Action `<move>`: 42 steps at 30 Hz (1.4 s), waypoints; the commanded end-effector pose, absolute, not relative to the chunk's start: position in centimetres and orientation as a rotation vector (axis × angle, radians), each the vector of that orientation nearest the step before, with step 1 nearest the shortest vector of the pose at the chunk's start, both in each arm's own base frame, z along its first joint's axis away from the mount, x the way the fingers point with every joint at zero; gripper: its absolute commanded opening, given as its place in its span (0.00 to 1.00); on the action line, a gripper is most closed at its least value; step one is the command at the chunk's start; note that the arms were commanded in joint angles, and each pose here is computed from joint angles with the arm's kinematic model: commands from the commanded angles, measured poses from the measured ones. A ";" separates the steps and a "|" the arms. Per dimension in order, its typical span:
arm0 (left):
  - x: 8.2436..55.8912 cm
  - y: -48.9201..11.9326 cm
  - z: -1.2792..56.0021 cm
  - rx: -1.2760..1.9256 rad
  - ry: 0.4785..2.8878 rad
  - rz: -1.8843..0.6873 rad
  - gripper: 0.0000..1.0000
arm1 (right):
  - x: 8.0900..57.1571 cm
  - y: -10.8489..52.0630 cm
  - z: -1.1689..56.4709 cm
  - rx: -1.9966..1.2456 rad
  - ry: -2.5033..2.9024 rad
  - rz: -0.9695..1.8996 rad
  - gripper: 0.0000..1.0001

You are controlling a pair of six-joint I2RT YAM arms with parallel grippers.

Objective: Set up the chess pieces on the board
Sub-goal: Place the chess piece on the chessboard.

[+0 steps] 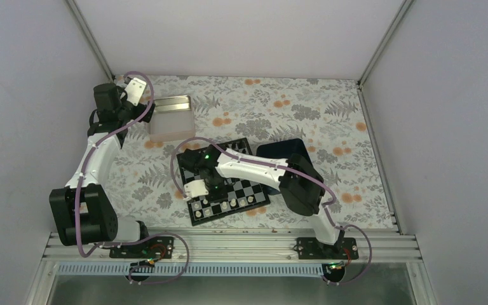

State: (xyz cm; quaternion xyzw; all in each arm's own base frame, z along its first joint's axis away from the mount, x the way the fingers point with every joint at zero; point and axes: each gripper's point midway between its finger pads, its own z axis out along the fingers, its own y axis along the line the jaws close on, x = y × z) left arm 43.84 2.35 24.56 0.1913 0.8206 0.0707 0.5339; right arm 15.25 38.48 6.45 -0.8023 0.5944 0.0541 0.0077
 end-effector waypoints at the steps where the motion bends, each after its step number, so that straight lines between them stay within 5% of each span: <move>1: 43.5 2.4 25.3 0.450 1.932 0.167 1.00 | 14.4 38.6 5.2 -2.546 1.851 0.188 0.09; 22: 43.4 2.5 25.5 0.444 1.925 0.174 1.00 | 15.5 38.6 3.8 -2.539 1.849 0.126 0.11; 33: 43.4 2.4 25.5 0.451 1.925 0.167 1.00 | 16.7 38.6 5.5 -2.480 1.854 0.116 0.23; 42: 43.5 2.4 25.6 0.451 1.923 0.167 1.00 | 24.9 33.9 13.3 -2.124 2.017 0.085 0.27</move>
